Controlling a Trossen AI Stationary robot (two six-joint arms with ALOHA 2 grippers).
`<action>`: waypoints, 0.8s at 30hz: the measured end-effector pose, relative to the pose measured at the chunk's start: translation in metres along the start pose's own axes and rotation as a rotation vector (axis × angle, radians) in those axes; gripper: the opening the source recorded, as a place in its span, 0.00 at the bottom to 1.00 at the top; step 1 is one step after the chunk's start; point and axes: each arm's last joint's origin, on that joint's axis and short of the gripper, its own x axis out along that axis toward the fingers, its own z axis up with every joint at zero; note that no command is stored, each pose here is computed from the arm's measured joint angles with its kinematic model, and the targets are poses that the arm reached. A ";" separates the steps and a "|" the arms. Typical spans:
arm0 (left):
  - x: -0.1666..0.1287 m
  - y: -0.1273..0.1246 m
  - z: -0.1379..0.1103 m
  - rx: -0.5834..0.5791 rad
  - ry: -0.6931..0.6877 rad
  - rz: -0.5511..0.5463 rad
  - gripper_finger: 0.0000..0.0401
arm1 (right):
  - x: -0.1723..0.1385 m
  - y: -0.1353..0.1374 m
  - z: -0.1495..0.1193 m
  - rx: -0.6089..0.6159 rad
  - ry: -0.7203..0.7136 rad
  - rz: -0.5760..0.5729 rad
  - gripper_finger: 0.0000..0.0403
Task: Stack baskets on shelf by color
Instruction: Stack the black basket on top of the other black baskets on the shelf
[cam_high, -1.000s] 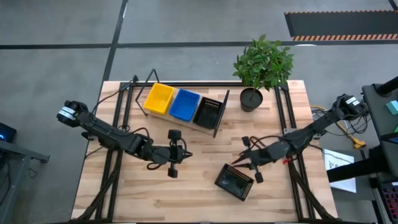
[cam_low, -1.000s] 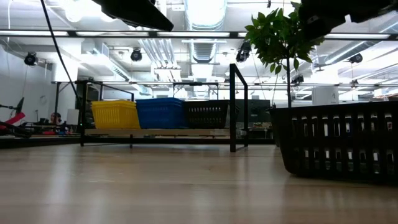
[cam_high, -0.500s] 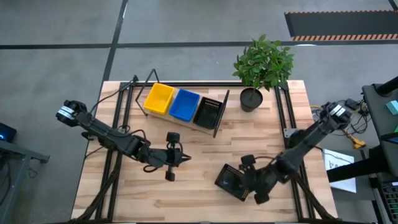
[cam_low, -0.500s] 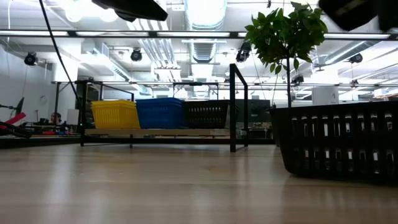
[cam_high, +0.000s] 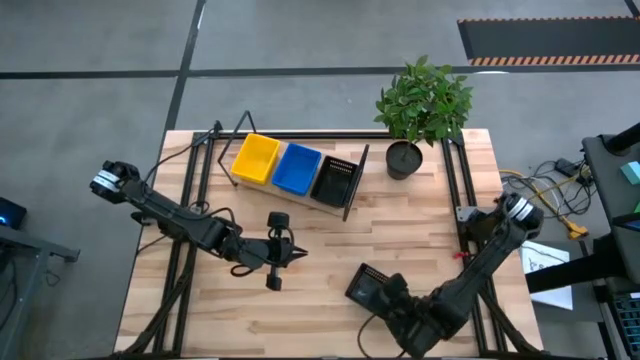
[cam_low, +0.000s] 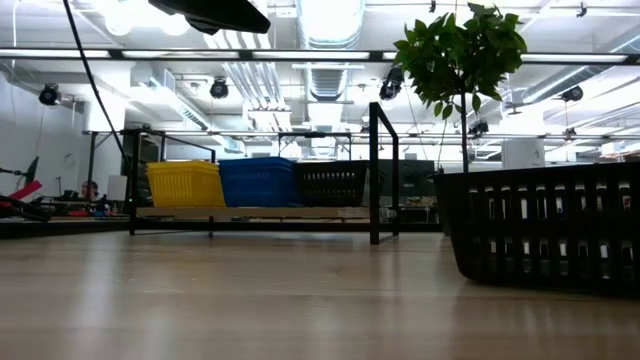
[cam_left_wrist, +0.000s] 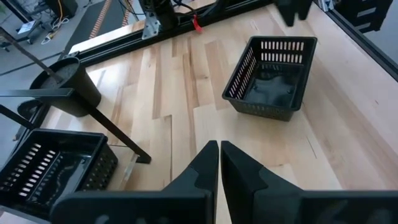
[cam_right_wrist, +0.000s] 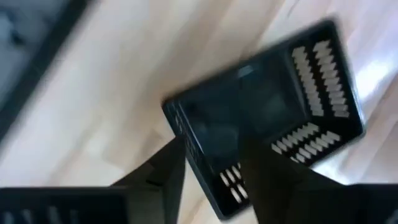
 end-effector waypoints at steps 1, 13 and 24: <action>0.000 0.000 0.000 0.002 0.001 0.000 0.00 | 0.004 0.001 0.000 -0.014 0.041 -0.006 0.37; -0.002 0.001 0.001 0.058 -0.003 0.005 0.00 | 0.043 0.007 -0.005 -0.096 0.288 0.032 0.40; -0.026 0.013 0.012 0.107 -0.085 0.034 0.00 | 0.053 -0.001 0.004 -0.105 0.166 0.058 0.06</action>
